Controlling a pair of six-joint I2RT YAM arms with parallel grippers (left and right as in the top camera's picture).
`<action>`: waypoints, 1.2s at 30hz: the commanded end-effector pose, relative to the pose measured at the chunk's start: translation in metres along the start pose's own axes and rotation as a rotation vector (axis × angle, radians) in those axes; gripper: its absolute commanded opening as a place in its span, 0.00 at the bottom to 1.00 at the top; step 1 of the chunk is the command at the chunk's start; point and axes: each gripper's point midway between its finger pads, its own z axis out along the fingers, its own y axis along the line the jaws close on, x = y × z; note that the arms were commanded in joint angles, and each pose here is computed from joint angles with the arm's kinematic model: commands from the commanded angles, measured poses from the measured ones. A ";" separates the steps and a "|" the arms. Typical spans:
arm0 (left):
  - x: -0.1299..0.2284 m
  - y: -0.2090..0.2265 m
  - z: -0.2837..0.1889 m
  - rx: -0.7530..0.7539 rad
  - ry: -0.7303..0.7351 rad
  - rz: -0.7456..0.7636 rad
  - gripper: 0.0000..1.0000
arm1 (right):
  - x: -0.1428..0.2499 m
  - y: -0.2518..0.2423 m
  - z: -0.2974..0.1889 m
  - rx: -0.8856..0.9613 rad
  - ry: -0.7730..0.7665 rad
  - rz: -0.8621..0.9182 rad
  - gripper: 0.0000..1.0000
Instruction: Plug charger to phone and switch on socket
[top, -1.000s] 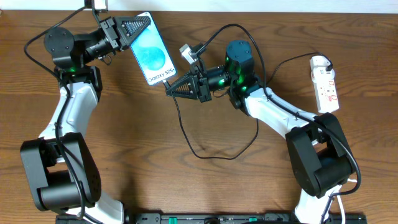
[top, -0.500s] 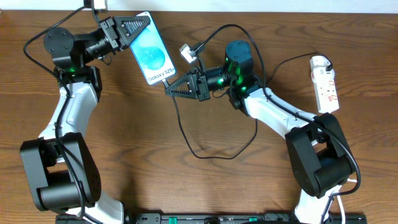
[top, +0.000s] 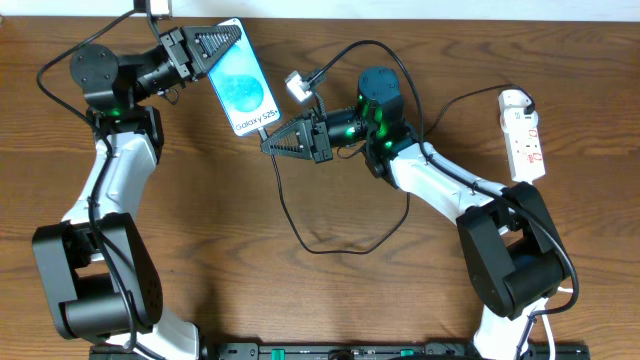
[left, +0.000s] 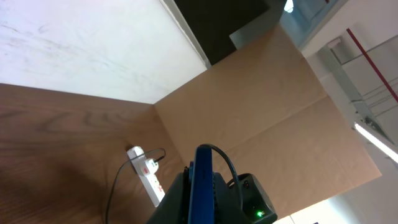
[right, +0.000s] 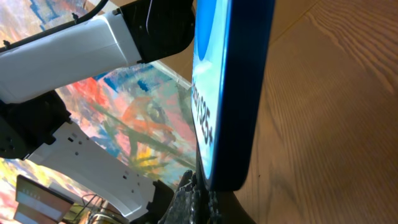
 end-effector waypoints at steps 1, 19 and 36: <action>0.012 -0.020 0.001 0.034 0.082 0.051 0.07 | -0.017 -0.009 0.000 0.063 -0.079 -0.018 0.01; 0.024 -0.022 0.000 0.052 0.151 0.095 0.07 | -0.025 -0.013 -0.001 0.091 -0.118 -0.028 0.01; 0.024 -0.022 0.000 0.053 0.149 0.122 0.08 | -0.022 -0.011 -0.001 0.077 -0.100 -0.040 0.18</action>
